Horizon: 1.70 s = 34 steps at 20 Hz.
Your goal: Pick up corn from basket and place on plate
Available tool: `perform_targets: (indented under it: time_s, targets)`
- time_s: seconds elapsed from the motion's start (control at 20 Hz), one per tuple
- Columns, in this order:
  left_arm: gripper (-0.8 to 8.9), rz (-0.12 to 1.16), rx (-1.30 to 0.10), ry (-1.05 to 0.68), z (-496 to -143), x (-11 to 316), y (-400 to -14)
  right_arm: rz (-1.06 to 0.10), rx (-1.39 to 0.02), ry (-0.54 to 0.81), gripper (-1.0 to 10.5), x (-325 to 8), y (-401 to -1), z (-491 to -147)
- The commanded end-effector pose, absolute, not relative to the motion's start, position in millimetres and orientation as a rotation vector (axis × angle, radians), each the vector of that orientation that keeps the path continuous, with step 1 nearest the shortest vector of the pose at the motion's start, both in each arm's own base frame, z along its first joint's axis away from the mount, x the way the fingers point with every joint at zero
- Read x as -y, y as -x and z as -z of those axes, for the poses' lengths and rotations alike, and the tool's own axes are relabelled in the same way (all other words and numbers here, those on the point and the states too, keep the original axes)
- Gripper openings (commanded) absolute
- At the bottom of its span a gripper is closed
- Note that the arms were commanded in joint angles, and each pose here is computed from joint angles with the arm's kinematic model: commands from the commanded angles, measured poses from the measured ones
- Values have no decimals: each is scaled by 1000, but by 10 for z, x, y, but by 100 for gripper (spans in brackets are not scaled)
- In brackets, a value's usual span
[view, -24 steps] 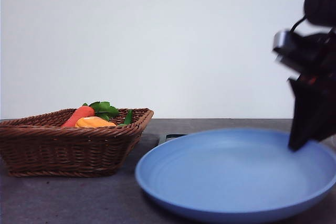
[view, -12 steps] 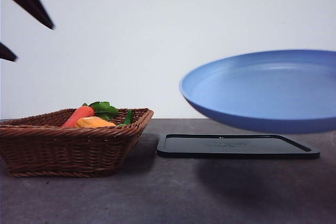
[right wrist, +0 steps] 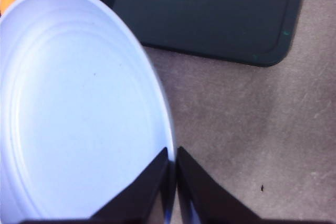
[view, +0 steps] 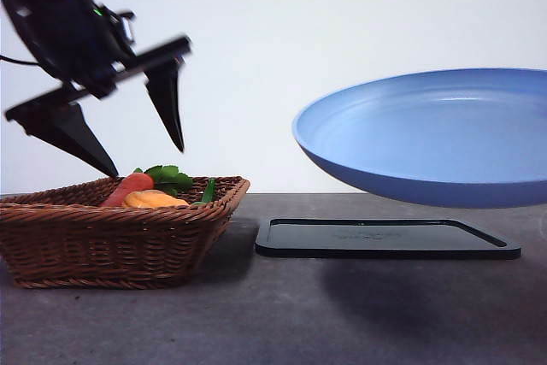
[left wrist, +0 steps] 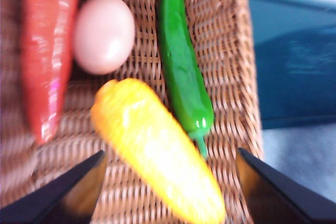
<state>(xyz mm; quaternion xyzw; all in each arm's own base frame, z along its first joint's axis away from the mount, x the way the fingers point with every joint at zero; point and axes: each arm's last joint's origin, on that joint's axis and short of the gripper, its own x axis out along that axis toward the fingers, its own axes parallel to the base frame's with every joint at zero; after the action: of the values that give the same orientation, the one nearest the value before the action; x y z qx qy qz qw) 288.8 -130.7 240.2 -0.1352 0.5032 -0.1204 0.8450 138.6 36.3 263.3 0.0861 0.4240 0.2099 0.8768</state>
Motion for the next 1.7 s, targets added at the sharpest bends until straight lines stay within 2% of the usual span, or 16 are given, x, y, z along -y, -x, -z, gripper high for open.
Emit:
perform_targets:
  time_s: [0.05,0.6,0.85,1.2,1.4,1.7]
  targets:
    - [401,207,-1097,258,-2357,1413,-3029,-450,-862,-173,2,-371,-1401,-2684]
    - [396,138,-1191,242,-2019,1515,-3226,-462,-843,-151,2,-373,-1410,-2691]
    - [221,128,-1218,219,-2002,1502,-3202,-464,-833,-150,2,-374,-1416,-2698]
    - [150,139,-1225,196,-2003,1496,-3192,-462,-834,-152,2,-374,-1416,-2697]
    - [150,173,-1180,186,-2150,1473,-3157,-453,-842,-172,2,-374,-1420,-2694]
    - [150,248,-1032,211,-2645,1407,-2982,-433,-900,-203,2,-405,-1578,-2602]
